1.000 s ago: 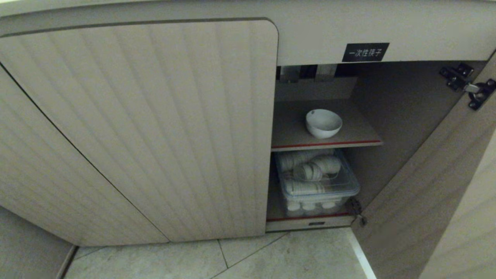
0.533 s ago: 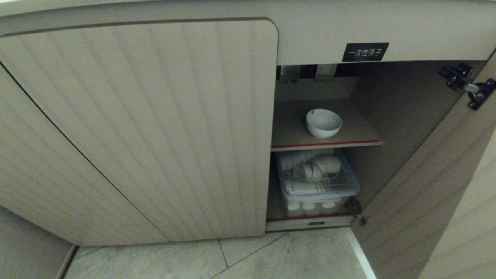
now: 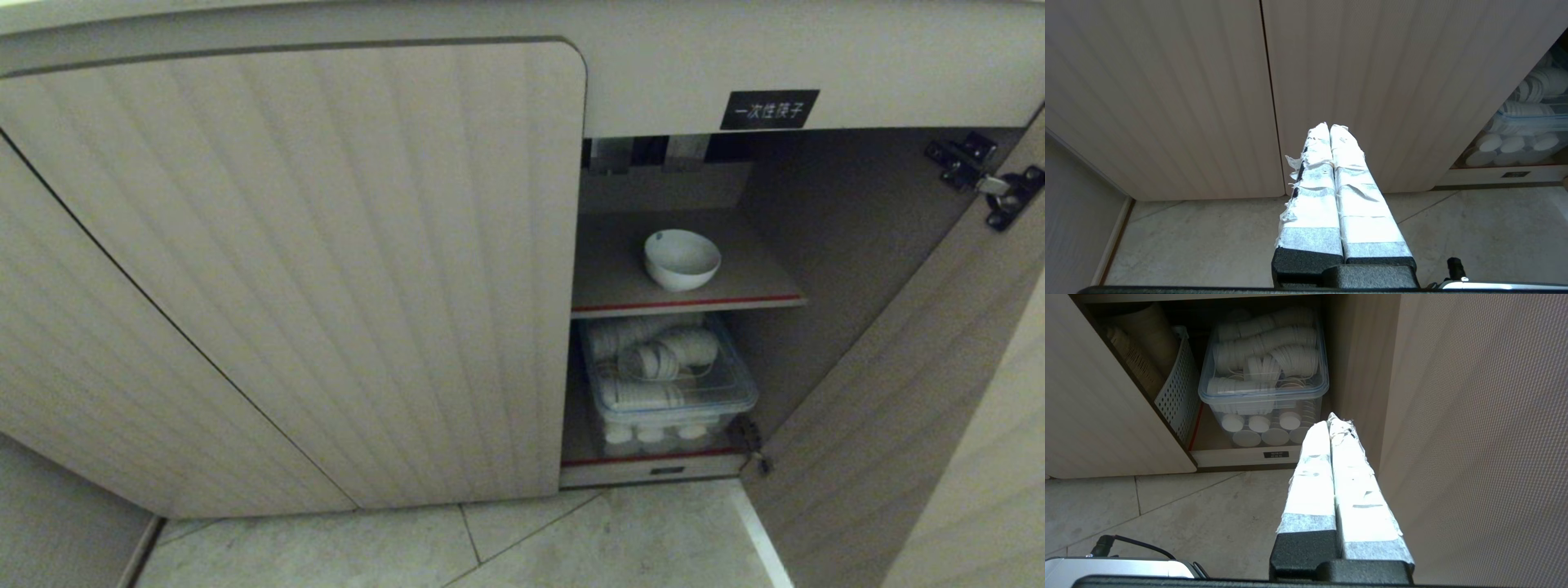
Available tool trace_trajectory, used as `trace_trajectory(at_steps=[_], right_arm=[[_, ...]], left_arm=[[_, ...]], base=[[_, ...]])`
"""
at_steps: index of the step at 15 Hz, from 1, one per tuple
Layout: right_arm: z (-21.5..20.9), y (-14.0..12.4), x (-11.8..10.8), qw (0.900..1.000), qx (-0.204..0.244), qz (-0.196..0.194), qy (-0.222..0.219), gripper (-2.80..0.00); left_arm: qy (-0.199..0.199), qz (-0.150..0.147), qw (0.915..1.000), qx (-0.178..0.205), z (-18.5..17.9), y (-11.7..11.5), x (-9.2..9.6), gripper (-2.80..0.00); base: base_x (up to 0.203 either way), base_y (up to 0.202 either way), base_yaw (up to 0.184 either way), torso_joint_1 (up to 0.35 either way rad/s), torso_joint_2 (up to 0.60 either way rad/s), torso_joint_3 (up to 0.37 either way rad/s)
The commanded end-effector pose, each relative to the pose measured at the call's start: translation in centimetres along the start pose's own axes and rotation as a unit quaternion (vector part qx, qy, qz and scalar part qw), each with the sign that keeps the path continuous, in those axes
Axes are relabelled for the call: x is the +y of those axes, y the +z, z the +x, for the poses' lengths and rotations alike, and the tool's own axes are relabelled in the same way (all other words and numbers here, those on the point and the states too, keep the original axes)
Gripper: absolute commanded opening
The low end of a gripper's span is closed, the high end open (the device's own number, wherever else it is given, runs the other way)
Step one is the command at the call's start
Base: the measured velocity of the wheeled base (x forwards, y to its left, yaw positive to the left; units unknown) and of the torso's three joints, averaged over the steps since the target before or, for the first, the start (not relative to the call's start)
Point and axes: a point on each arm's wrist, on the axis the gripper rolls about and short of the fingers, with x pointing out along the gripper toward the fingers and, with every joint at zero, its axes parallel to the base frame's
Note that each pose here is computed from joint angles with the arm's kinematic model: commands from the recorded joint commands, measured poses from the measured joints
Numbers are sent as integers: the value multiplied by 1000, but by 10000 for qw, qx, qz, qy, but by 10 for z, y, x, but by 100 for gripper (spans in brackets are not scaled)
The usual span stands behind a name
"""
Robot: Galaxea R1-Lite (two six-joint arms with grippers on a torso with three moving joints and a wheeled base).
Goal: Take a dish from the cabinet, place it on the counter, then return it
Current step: Take the bowl from the cabinet
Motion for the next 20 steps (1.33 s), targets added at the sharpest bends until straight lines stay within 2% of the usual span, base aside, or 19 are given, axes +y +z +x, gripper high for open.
trace_trajectory(at_steps=[1,20], right_arm=[[0,0,0,10000,0,-11,0,-280],[0,0,0,10000,-8,-11,0,-280]], left_arm=[[5,-4,10000,-10,0,0,0,-280],[5,-4,10000,-4,0,0,0,-280]], base=[[0,0,0,0,0,0],[0,0,0,0,0,0]])
